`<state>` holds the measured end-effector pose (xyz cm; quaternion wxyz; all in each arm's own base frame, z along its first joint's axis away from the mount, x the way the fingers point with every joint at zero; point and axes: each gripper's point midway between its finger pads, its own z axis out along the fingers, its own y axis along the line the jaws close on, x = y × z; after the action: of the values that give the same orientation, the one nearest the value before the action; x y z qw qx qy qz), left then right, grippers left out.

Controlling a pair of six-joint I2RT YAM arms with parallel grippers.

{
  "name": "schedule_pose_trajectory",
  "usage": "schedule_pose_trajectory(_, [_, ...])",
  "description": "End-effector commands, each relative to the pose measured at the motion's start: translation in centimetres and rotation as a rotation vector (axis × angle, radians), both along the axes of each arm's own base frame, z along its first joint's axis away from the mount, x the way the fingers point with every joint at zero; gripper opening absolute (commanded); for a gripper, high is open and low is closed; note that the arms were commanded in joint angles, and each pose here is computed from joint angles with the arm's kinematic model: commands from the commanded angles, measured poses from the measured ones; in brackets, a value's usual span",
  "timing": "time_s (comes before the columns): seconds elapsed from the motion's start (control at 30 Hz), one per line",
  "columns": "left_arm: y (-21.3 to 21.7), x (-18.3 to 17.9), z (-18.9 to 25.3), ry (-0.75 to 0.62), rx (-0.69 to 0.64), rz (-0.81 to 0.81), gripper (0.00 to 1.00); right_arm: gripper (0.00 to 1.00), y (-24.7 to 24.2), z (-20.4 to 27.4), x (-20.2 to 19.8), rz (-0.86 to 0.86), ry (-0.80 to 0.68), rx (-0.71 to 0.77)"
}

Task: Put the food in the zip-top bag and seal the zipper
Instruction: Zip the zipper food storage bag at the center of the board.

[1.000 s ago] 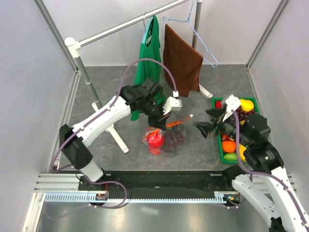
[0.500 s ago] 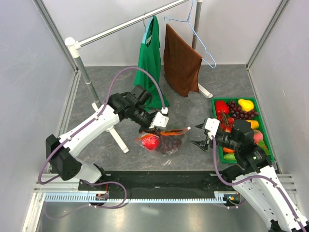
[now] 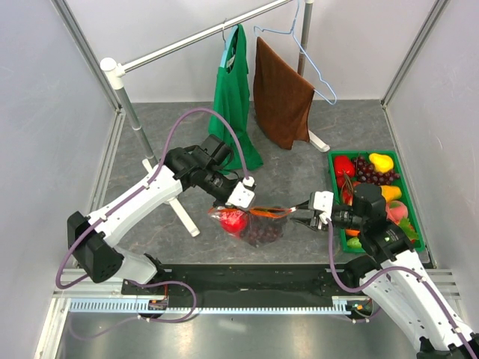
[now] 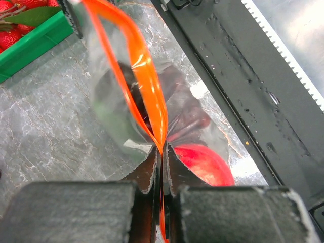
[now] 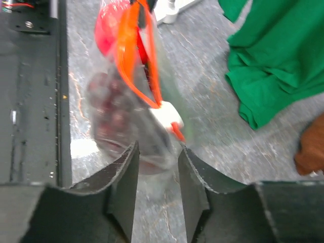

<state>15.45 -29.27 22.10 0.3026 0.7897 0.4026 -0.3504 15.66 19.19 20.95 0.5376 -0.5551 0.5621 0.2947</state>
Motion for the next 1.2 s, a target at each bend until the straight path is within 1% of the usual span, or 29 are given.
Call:
schedule_pose_trajectory(0.0, [-1.3, -0.1, 1.8, -0.037, -0.109, -0.073, 0.02, 0.38, 1.1, 1.8, -1.0, 0.095, -0.012, 0.066])
schedule_pose_trajectory(0.07, [-1.4, -0.1, 1.7, -0.03, -0.106, -0.068, 0.02, 0.3, 1.3, 1.9, -1.1, 0.091, 0.015, 0.087])
schedule_pose_trajectory(0.1, [-1.5, 0.0, 1.6, -0.024, -0.105, -0.066, 0.02, 0.2, 1.3, 2.1, -1.1, 0.093, 0.01, 0.091])
schedule_pose_trajectory(0.17, [-1.6, 0.0, 1.6, -0.018, -0.107, -0.063, 0.02, 0.14, 1.2, 2.2, -0.8, 0.078, 0.002, 0.094])
schedule_pose_trajectory(0.2, [-1.6, 0.0, 1.6, -0.017, -0.109, -0.067, 0.02, 0.06, 1.2, 2.2, -0.7, 0.071, -0.001, 0.093])
schedule_pose_trajectory(0.23, [-1.6, 0.0, 1.6, -0.016, -0.109, -0.066, 0.02, 0.01, 1.2, 2.3, -0.6, 0.066, 0.0, 0.092])
schedule_pose_trajectory(0.27, [-1.8, 0.2, 1.6, -0.018, -0.109, -0.059, 0.02, 0.0, 1.2, 2.3, -0.4, 0.056, 0.005, 0.091])
schedule_pose_trajectory(0.33, [-2.0, 0.8, 1.9, 0.003, -0.093, -0.012, 0.08, 0.0, 1.1, 2.5, -0.3, 0.046, 0.004, 0.094])
schedule_pose_trajectory(0.37, [-2.3, 1.3, 2.1, 0.007, -0.087, 0.01, 0.12, 0.0, 1.1, 2.5, -0.4, 0.044, 0.003, 0.094])
schedule_pose_trajectory(0.4, [-2.6, 1.7, 2.5, 0.017, -0.093, 0.03, 0.18, 0.0, 1.0, 2.5, -0.4, 0.04, 0.004, 0.095])
schedule_pose_trajectory(0.43, [-3.0, 1.9, 4.0, 0.067, -0.102, 0.092, 0.21, 0.0, 1.0, 2.5, -0.5, 0.042, 0.003, 0.096])
schedule_pose_trajectory(0.47, [-3.9, 2.9, 5.6, 0.054, -0.155, 0.126, 0.24, 0.0, 0.9, 2.5, -0.5, 0.039, 0.001, 0.098])
schedule_pose_trajectory(0.5, [-4.3, 3.2, 6.6, 0.074, -0.175, 0.163, 0.28, 0.0, 0.9, 2.5, -0.6, 0.038, 0.001, 0.099])
schedule_pose_trajectory(0.53, [-4.7, 3.3, 8.1, 0.136, -0.19, 0.226, 0.32, 0.0, 0.9, 2.6, -0.6, 0.036, 0.001, 0.1])
schedule_pose_trajectory(0.57, [-5.2, 3.7, 9.2, 0.143, -0.221, 0.26, 0.38, 0.0, 0.9, 2.6, -0.6, 0.033, 0.002, 0.1])
schedule_pose_trajectory(0.6, [-6.0, 4.6, 10.8, 0.115, -0.272, 0.305, 0.42, 0.0, 0.9, 2.6, -0.5, 0.03, 0.003, 0.098])
schedule_pose_trajectory(0.63, [-6.3, 4.4, 11.8, 0.152, -0.289, 0.328, 0.42, 0.0, 0.9, 2.6, -0.5, 0.029, 0.001, 0.098])
schedule_pose_trajectory(0.7, [-7.0, 4.0, 12.7, 0.142, -0.312, 0.335, 0.43, 0.0, 0.8, 2.6, -0.6, 0.03, -0.004, 0.099])
schedule_pose_trajectory(0.73, [-7.8, 2.7, 12.5, 0.138, -0.305, 0.301, 0.44, 0.0, 0.8, 2.6, -0.5, 0.024, -0.005, 0.098])
schedule_pose_trajectory(0.77, [-8.3, 2.6, 11.9, 0.107, -0.292, 0.32, 0.45, 0.0, 0.8, 2.6, -0.6, 0.024, -0.007, 0.098])
schedule_pose_trajectory(0.8, [-9.3, 1.2, 11.2, 0.084, -0.277, 0.283, 0.45, 0.0, 0.7, 2.6, -0.6, 0.02, -0.007, 0.098])
schedule_pose_trajectory(0.87, [-10.1, 0.6, 9.8, 0.063, -0.251, 0.288, 0.45, 0.0, 0.7, 2.6, -0.6, 0.02, -0.005, 0.098])
schedule_pose_trajectory(0.9, [-10.5, -0.3, 8.9, 0.077, -0.235, 0.283, 0.46, 0.0, 0.7, 2.6, -0.7, 0.022, -0.004, 0.096])
schedule_pose_trajectory(1.03, [-11.6, -0.6, 7.8, 0.075, -0.237, 0.309, 0.47, 0.0, 0.6, 2.7, -0.6, 0.014, -0.009, 0.098])
schedule_pose_trajectory(1.07, [-11.6, -0.5, 7.4, 0.073, -0.232, 0.317, 0.52, 0.0, 0.6, 2.8, -0.6, 0.013, -0.009, 0.099])
schedule_pose_trajectory(1.13, [-11.9, -0.9, 7.0, 0.074, -0.222, 0.309, 0.53, 0.0, 0.6, 2.8, -0.7, 0.011, -0.01, 0.1])
schedule_pose_trajectory(1.17, [-12.0, -0.9, 6.6, 0.067, -0.215, 0.316, 0.55, 0.0, 0.5, 2.7, -0.6, 0.008, -0.009, 0.098])
